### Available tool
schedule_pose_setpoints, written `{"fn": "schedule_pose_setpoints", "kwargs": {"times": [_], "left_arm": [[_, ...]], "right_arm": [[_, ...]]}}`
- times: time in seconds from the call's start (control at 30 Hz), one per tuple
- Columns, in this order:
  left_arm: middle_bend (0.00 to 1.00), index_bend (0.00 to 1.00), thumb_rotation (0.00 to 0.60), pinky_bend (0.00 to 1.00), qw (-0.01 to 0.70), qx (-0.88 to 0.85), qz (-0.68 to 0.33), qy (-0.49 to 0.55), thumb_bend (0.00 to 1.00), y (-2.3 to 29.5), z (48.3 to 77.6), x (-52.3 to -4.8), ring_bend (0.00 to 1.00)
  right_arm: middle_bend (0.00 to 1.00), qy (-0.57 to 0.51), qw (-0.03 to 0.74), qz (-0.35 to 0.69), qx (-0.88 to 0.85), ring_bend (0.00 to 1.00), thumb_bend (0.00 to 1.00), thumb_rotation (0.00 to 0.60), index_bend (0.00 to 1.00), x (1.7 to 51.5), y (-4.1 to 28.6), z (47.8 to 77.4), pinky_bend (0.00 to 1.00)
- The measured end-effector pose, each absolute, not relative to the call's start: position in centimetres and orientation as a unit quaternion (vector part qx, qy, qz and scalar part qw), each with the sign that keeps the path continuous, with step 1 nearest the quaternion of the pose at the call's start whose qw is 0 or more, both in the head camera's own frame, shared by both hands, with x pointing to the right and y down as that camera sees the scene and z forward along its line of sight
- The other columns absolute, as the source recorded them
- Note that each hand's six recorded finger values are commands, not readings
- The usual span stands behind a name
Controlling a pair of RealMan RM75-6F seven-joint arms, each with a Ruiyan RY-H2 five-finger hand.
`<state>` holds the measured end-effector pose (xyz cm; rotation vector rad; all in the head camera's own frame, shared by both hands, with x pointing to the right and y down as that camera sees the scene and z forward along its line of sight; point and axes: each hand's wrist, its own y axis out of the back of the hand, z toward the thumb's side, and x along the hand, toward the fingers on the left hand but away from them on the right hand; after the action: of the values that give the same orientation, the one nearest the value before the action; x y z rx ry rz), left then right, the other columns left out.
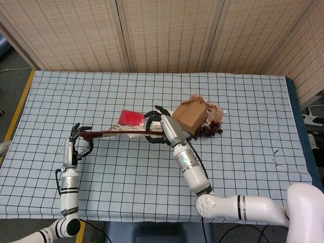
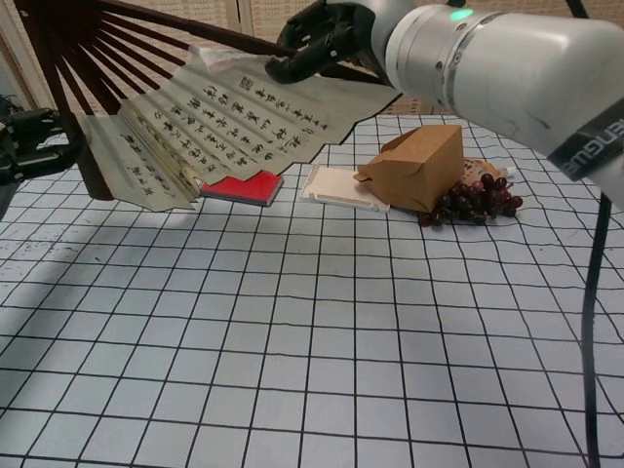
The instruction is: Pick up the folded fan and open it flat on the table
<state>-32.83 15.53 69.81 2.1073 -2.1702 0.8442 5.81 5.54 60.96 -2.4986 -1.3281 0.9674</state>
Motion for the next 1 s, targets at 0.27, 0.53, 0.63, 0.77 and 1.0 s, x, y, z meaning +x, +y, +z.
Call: {"fn": "schedule_pose_setpoints", "kwargs": {"times": [0.27,0.53,0.63,0.77,1.0], "left_arm": [[0.32,0.82,0.6,0.1,-0.026,0.667,0.273,-0.693,0.66,14.8,69.4,-34.2,0.06],[0.33,0.82,0.6,0.1,-0.046,0.66,0.279,-0.696,0.66,14.6,69.3,-35.7,0.07],[0.33,0.81,0.6,0.1,-0.047,0.66,0.279,-0.696,0.65,14.7,69.4,-35.8,0.07],[0.33,0.81,0.6,0.1,-0.047,0.658,0.28,-0.698,0.63,15.2,69.6,-36.3,0.07],[0.32,0.74,0.6,0.1,-0.062,0.658,0.289,-0.693,0.62,16.6,70.1,-37.2,0.07]], "right_arm": [[0.26,-0.434,0.098,0.326,-0.834,0.0,0.46,0.6,0.83,7.6,5.8,60.0,0.03],[0.26,-0.412,0.144,0.332,-0.836,0.0,0.46,0.6,0.83,9.5,6.8,59.4,0.03],[0.26,-0.405,0.158,0.335,-0.836,0.0,0.46,0.6,0.83,10.1,7.1,59.4,0.03],[0.26,-0.389,0.195,0.343,-0.833,0.0,0.46,0.6,0.83,10.7,8.0,59.7,0.03],[0.26,-0.345,0.294,0.336,-0.826,0.0,0.46,0.6,0.83,11.9,11.0,60.4,0.03]]}}
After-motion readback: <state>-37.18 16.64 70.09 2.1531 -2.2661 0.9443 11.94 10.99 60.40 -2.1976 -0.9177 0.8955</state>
